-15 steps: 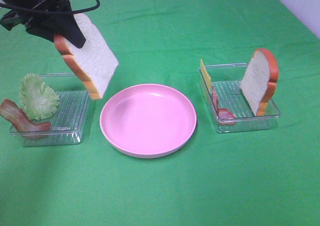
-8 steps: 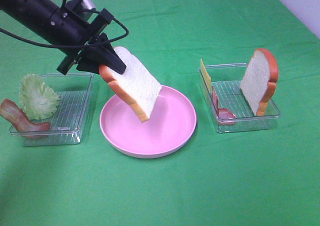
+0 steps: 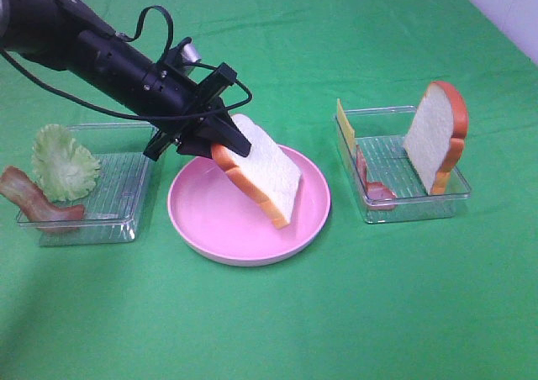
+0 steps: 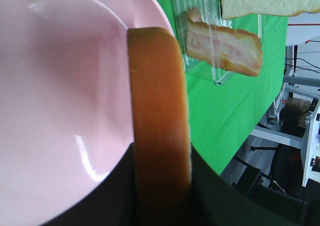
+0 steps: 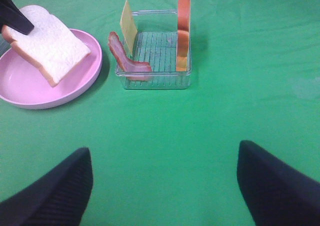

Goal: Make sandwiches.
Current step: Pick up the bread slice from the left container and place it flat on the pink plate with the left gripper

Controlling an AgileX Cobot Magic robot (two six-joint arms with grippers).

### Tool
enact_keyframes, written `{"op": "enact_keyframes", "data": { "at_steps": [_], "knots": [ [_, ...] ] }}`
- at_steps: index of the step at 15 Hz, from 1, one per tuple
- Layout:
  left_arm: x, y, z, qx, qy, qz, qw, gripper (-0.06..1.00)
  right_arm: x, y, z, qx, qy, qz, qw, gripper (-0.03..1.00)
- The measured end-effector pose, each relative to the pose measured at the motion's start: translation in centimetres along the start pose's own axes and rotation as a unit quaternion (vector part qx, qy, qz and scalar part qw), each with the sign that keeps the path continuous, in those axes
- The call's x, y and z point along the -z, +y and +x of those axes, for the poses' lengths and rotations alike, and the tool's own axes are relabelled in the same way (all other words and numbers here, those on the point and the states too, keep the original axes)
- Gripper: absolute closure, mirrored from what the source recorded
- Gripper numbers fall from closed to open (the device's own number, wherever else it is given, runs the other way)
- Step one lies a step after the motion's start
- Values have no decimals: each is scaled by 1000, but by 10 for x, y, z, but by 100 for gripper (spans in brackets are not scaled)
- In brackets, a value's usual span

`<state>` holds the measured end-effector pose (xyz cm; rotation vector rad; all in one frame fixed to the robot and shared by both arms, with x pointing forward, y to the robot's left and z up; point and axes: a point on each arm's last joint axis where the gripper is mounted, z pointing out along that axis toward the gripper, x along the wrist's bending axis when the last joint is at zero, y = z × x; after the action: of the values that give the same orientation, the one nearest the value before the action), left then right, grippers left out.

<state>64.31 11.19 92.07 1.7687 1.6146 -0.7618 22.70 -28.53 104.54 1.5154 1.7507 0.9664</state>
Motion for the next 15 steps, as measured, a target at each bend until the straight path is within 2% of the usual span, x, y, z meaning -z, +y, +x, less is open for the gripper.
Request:
{"op": "enact_keyframes", "data": {
  "at_steps": [3,8,11,12,15],
  "knots": [
    [-11,-1,2,12,-7,4,1000,73,0,0,0,0,0,0,1000,22],
    [-21,-3,-5,5,-2,-3,1000,73,0,0,0,0,0,0,1000,22],
    [-21,-4,0,10,26,4,1000,72,0,0,0,0,0,0,1000,22],
    [-21,-5,2,12,35,6,999,67,0,0,0,0,0,0,1000,22],
    [-16,-5,-1,5,50,4,999,21,0,0,0,0,0,0,1000,22]
  ]
}}
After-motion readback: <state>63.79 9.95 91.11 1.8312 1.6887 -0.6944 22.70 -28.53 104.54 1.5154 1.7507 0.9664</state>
